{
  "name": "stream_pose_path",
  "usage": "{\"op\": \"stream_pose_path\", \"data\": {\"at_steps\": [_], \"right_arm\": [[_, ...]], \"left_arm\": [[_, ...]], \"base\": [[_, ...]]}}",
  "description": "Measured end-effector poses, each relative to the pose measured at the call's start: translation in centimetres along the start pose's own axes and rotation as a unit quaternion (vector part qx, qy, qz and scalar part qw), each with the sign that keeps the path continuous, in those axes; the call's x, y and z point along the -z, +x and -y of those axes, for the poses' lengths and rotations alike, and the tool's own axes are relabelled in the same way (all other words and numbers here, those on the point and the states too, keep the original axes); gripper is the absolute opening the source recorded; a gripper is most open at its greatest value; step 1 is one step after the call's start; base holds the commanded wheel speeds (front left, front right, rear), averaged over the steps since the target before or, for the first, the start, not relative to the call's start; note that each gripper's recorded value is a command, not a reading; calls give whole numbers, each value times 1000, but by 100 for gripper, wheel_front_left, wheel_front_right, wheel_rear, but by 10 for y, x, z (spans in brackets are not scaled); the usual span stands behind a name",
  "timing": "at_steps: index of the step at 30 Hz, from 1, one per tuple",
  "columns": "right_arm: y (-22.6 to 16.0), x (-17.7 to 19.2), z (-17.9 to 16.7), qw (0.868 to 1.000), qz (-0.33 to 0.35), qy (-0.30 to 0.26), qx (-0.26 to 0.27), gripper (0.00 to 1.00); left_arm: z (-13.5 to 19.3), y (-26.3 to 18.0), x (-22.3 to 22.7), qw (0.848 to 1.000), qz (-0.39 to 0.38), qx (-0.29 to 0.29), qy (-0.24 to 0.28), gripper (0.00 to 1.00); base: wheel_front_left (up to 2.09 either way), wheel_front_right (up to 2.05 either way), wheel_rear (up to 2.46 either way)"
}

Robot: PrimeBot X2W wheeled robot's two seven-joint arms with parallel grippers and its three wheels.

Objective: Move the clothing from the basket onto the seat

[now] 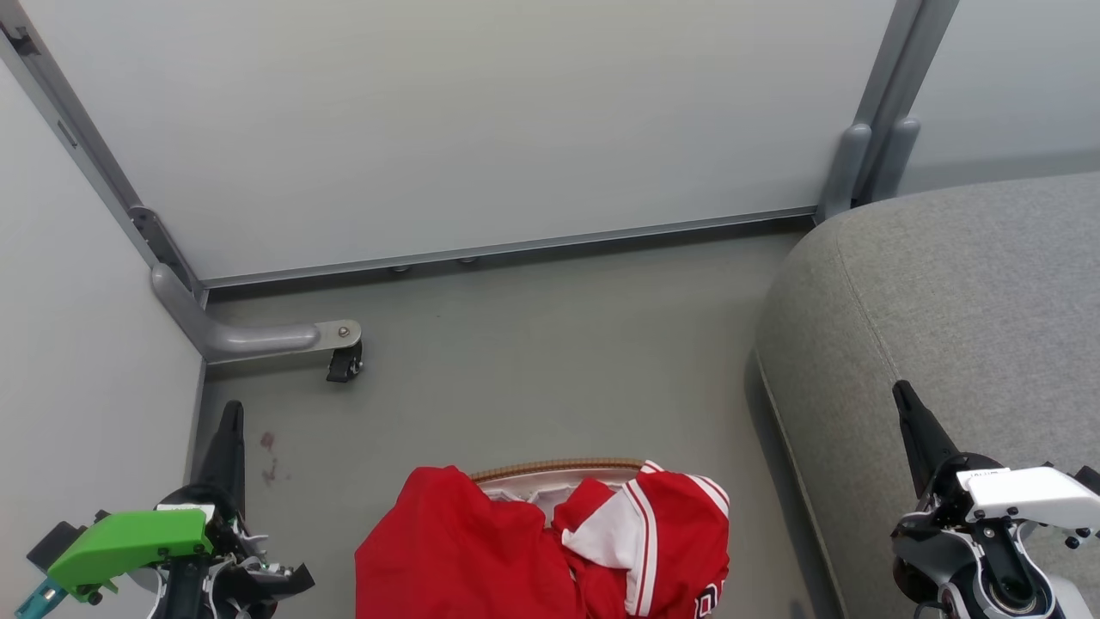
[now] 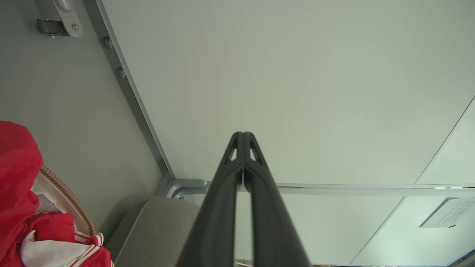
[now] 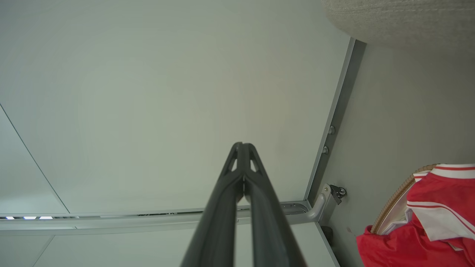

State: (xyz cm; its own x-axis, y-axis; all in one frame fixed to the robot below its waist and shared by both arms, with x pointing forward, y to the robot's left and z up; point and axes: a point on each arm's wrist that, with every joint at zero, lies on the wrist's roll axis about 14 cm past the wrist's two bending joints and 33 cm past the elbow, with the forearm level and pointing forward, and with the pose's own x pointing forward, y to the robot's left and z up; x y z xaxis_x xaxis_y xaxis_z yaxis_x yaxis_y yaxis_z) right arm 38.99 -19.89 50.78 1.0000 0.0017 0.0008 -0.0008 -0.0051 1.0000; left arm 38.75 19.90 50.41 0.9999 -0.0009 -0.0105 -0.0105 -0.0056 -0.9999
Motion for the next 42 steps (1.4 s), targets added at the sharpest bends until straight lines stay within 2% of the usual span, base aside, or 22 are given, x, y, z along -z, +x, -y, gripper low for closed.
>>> {"op": "stream_pose_path", "data": {"at_steps": [16, 17, 22, 25, 34, 42], "right_arm": [[0, 0, 0, 1000, 0, 0, 0, 0], [0, 0, 1, 1000, 0, 0, 2, 100], [-8, 4, 22, 999, -1, 8, 32, 100], [-8, 5, 22, 999, 0, -5, 34, 100], [-4, 6, 20, 995, -3, -92, 33, 100], [2, 14, 14, 983, -16, -179, 25, 100]], "left_arm": [[0, 0, 0, 1000, 0, 0, 0, 0], [-1, 0, 0, 1000, 0, -2, -1, 100], [-28, -11, 2, 999, 1, -41, -5, 100], [-29, -11, 3, 999, 4, -45, 5, 100], [-34, -11, 1, 994, 5, -57, 98, 100], [-33, -8, 5, 979, -4, -56, 196, 100]], "base": [[0, 0, 0], [0, 0, 0], [0, 0, 0], [0, 0, 0], [0, 0, 0], [0, 0, 0]]}}
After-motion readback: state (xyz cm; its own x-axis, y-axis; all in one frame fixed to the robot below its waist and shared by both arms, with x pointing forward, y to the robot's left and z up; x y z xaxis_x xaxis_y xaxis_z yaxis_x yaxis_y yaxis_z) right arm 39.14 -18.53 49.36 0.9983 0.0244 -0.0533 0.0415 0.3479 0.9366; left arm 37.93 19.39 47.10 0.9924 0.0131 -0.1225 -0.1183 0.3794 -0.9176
